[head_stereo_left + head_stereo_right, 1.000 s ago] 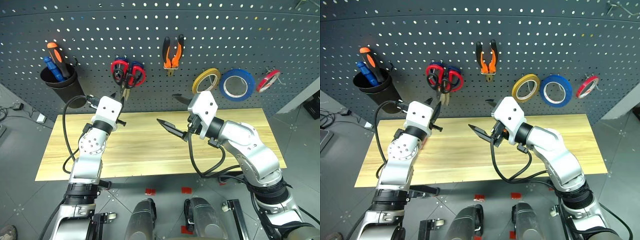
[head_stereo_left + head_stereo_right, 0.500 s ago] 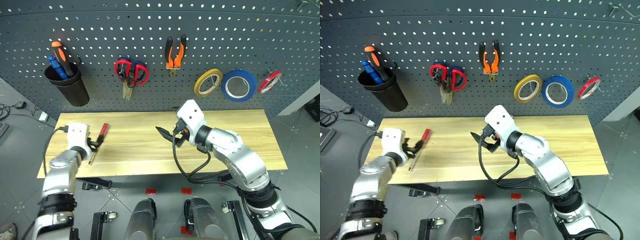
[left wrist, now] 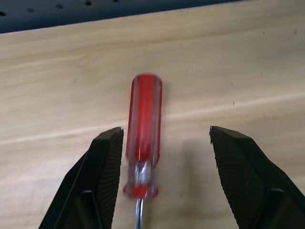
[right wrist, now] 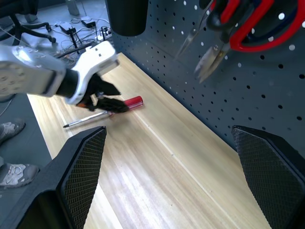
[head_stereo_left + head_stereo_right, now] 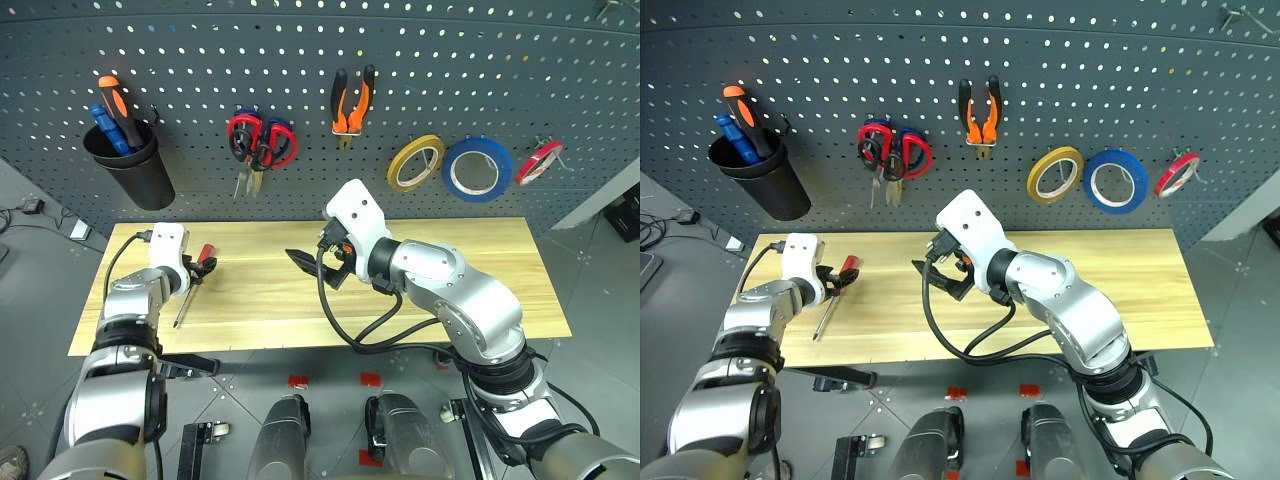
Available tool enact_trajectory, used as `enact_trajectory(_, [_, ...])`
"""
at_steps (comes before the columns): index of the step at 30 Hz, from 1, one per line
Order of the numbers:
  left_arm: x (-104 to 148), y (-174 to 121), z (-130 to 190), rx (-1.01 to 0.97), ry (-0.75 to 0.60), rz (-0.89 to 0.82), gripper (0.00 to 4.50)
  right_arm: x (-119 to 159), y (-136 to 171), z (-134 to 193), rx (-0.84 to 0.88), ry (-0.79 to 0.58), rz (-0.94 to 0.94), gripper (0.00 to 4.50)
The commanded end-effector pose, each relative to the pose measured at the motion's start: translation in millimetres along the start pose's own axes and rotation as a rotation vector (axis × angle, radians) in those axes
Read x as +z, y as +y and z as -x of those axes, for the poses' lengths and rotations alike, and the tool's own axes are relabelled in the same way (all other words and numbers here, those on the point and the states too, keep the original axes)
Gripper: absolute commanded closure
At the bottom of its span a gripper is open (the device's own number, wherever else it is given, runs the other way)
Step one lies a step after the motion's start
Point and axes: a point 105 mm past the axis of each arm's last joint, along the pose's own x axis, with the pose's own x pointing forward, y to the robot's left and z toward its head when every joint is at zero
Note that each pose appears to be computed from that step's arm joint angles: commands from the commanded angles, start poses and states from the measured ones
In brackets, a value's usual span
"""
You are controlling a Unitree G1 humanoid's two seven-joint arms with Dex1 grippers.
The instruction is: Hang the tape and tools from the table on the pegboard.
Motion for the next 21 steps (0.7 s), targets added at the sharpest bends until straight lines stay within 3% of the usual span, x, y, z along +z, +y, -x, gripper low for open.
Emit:
enact_trajectory(1, [-5,9,1,0.031,0.038,0.027,1.47,15,3,2,0.025,-0.041,0.028,0.0])
enact_trajectory(8, [-8,11,1,0.05,0.057,0.064,1.47,17,-1,3,0.011,-0.033,0.024,0.0])
enact_trajectory(14, [-29,15,2,0.071,0.127,0.056,1.47,18,0,4,0.013,-0.027,0.023,0.0])
enact_trajectory(17, [-40,11,1,0.056,0.172,0.026,2.07,17,2,4,0.018,-0.02,0.024,0.0])
enact_trajectory(21, [-44,10,1,0.05,0.192,0.004,3.18,15,0,5,0.016,-0.008,0.024,0.0])
